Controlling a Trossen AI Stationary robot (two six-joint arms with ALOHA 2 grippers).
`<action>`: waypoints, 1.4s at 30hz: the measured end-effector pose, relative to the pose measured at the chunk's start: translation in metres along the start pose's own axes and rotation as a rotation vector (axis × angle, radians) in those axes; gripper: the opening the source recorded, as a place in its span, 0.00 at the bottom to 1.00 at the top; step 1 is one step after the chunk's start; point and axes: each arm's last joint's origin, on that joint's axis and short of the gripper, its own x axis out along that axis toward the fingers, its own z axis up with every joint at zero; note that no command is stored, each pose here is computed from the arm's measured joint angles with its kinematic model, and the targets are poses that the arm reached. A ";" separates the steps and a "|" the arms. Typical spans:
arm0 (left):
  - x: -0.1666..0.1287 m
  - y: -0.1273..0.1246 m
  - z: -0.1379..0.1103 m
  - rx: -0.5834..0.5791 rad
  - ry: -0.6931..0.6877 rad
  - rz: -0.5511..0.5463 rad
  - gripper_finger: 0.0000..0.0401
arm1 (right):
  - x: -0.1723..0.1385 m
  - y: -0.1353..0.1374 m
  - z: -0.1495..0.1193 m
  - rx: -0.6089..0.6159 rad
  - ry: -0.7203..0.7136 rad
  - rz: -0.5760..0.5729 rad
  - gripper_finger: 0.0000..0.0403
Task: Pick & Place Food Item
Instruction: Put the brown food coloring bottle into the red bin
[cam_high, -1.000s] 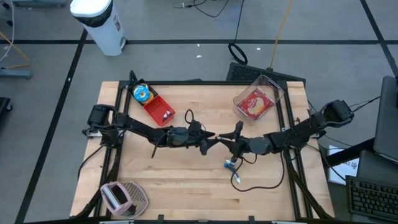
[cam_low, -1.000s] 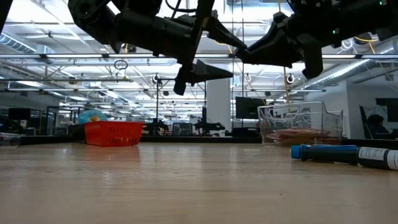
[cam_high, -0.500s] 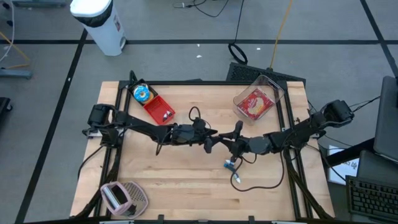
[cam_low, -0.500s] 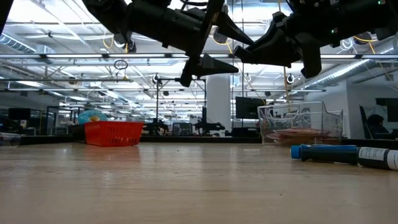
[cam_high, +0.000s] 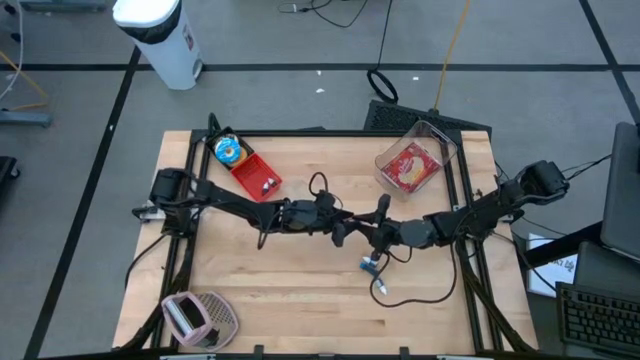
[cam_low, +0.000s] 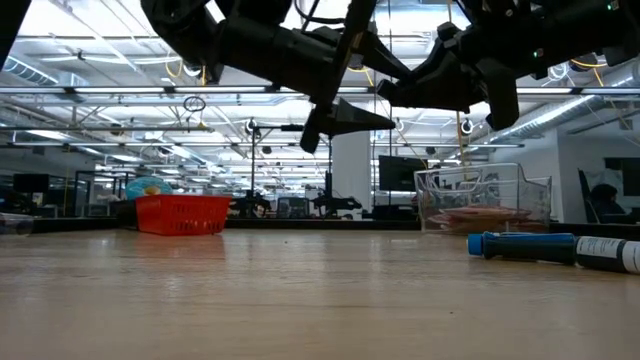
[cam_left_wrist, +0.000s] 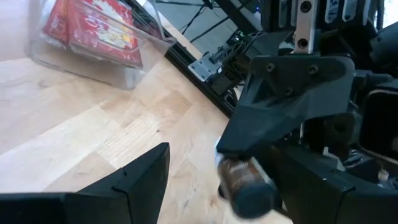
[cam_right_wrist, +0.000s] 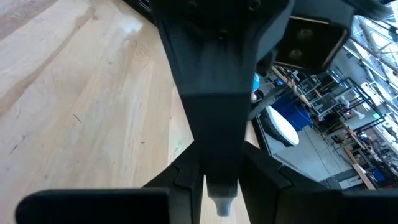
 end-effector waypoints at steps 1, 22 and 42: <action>0.003 0.000 -0.001 0.000 0.003 -0.004 0.67 | 0.000 0.000 0.000 -0.001 0.002 0.000 0.18; 0.003 0.005 0.022 0.090 0.047 -0.113 0.16 | -0.008 -0.001 0.006 0.198 0.016 -0.092 0.33; -0.104 -0.006 0.021 0.225 -0.096 0.142 0.16 | -0.062 -0.012 -0.008 0.450 -0.027 -0.070 0.33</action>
